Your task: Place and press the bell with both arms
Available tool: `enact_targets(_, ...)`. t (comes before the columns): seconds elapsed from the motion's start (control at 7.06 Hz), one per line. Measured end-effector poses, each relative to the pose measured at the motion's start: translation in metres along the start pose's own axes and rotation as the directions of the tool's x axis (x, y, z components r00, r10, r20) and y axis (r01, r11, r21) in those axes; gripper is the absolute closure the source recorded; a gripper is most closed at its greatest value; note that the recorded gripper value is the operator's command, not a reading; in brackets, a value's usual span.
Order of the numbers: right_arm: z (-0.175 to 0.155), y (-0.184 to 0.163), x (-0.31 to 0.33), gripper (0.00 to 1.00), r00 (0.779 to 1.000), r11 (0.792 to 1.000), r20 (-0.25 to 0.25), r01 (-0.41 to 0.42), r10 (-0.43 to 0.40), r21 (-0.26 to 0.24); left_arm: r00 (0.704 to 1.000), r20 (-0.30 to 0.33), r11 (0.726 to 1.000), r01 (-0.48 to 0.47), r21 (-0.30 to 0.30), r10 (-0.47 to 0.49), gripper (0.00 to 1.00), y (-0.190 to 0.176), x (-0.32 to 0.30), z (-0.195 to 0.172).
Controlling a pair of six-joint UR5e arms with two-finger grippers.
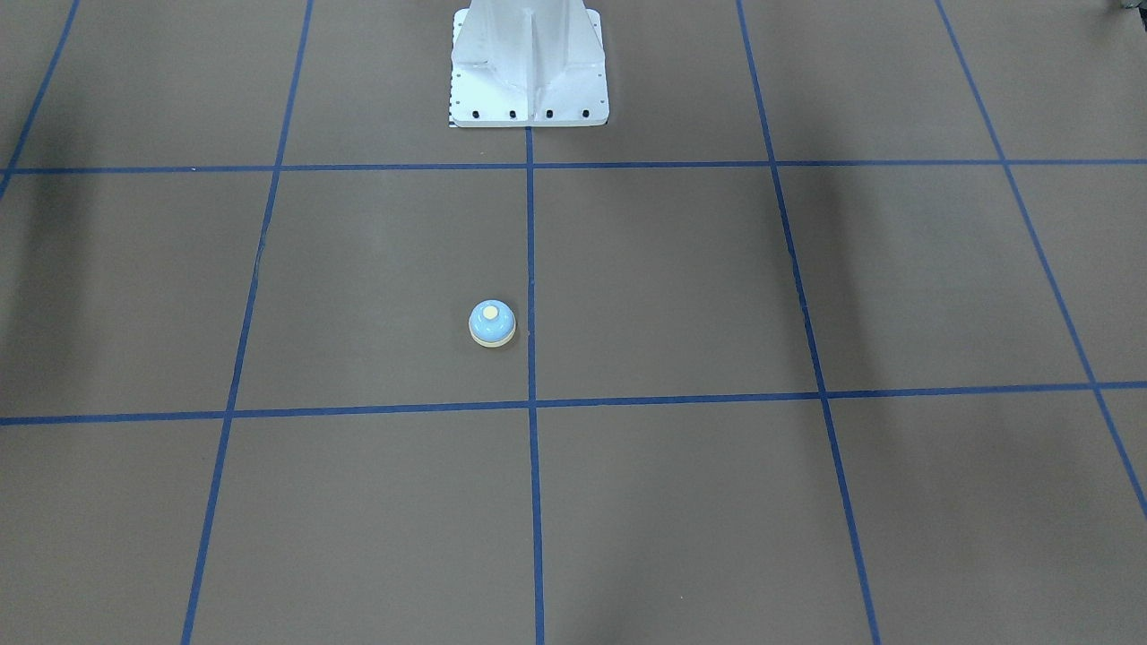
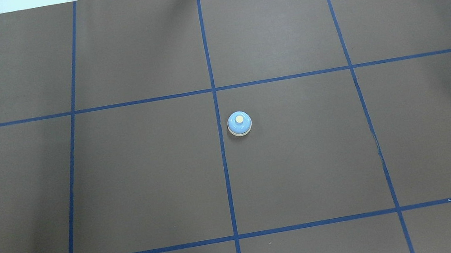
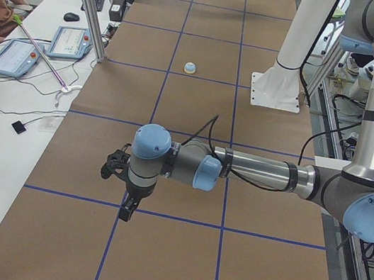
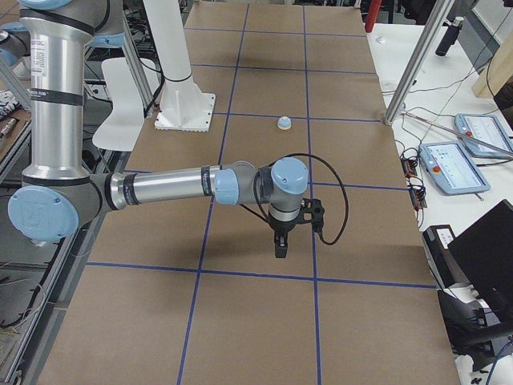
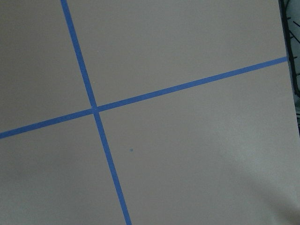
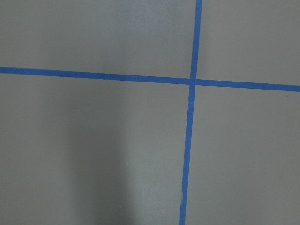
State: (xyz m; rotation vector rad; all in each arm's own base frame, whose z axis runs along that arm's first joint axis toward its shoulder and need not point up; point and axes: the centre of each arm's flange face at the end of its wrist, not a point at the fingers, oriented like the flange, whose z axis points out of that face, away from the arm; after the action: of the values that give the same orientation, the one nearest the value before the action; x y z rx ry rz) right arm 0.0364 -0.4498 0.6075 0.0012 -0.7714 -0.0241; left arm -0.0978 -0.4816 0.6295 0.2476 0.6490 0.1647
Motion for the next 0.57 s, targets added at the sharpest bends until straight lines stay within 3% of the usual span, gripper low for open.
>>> enact_targets(0.28, -0.0012, 0.0078, 0.0118, 0.0, 0.998, 1.0, 0.053, -0.026, 0.025, 0.007, 1.0, -0.001, 1.0, 0.01, -0.011, -0.01, 0.0, 0.0056, -0.0011, 0.0047)
enact_targets(0.57, -0.0036, 0.007, 0.0137, 0.0, 0.998, 0.999, 0.061, -0.032, 0.031, 0.013, 1.0, -0.002, 1.0, 0.016, -0.019, -0.016, 0.0, 0.0099, -0.0025, 0.0076)
